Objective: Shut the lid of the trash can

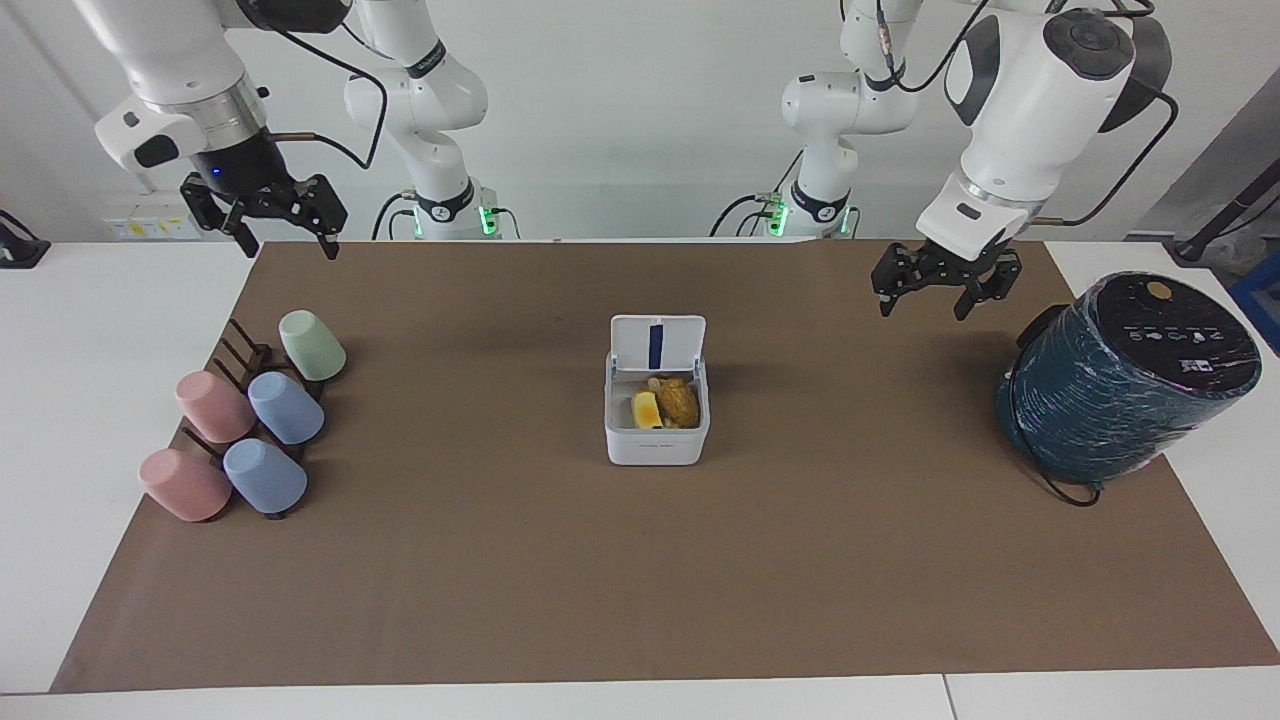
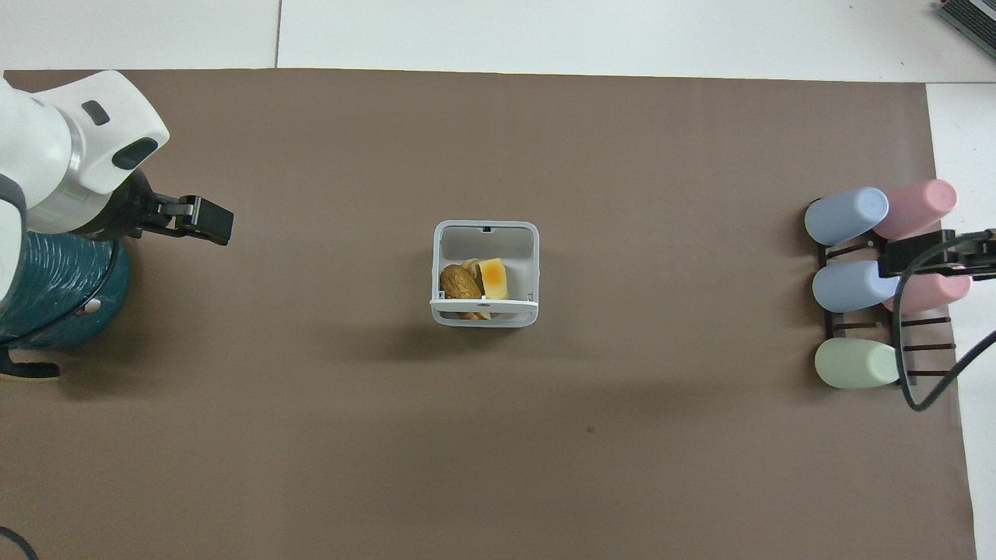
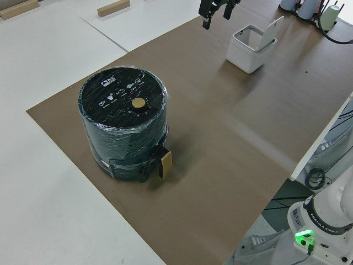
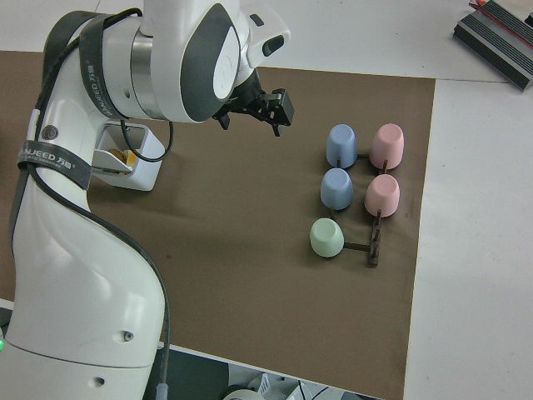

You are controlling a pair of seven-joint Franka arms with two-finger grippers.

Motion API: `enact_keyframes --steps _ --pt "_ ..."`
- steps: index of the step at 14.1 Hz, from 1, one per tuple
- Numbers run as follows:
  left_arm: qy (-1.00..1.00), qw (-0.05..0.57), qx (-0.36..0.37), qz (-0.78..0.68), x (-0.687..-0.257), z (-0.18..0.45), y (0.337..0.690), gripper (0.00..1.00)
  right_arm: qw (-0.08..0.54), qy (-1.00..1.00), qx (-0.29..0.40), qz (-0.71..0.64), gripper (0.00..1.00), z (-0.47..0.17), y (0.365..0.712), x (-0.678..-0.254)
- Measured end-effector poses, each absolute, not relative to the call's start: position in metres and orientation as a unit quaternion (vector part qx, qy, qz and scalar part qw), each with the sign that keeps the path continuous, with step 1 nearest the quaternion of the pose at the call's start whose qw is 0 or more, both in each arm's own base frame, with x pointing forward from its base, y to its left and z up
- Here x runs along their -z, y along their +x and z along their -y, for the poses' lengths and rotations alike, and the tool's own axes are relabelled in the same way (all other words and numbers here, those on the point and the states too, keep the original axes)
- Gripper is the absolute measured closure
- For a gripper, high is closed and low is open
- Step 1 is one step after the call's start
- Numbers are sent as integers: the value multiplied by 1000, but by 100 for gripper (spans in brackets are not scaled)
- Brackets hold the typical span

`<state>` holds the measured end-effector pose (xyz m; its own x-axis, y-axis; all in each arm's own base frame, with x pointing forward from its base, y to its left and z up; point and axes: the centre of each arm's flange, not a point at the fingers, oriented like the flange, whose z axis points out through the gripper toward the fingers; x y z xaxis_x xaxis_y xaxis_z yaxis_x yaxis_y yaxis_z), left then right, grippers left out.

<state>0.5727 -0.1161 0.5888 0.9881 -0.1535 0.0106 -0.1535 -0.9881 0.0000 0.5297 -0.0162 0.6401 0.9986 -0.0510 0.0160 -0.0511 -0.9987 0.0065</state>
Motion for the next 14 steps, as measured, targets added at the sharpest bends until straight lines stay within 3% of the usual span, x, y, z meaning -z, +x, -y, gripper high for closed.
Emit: enact_keyframes --steps 9,14 --pt "997 1 -5 80 -588 120 572 0 3 1000 -8 26 0 16 530 -640" --pt "997 -1 5 73 -580 159 557 0 3 1000 -8 26 0 16 530 -640"
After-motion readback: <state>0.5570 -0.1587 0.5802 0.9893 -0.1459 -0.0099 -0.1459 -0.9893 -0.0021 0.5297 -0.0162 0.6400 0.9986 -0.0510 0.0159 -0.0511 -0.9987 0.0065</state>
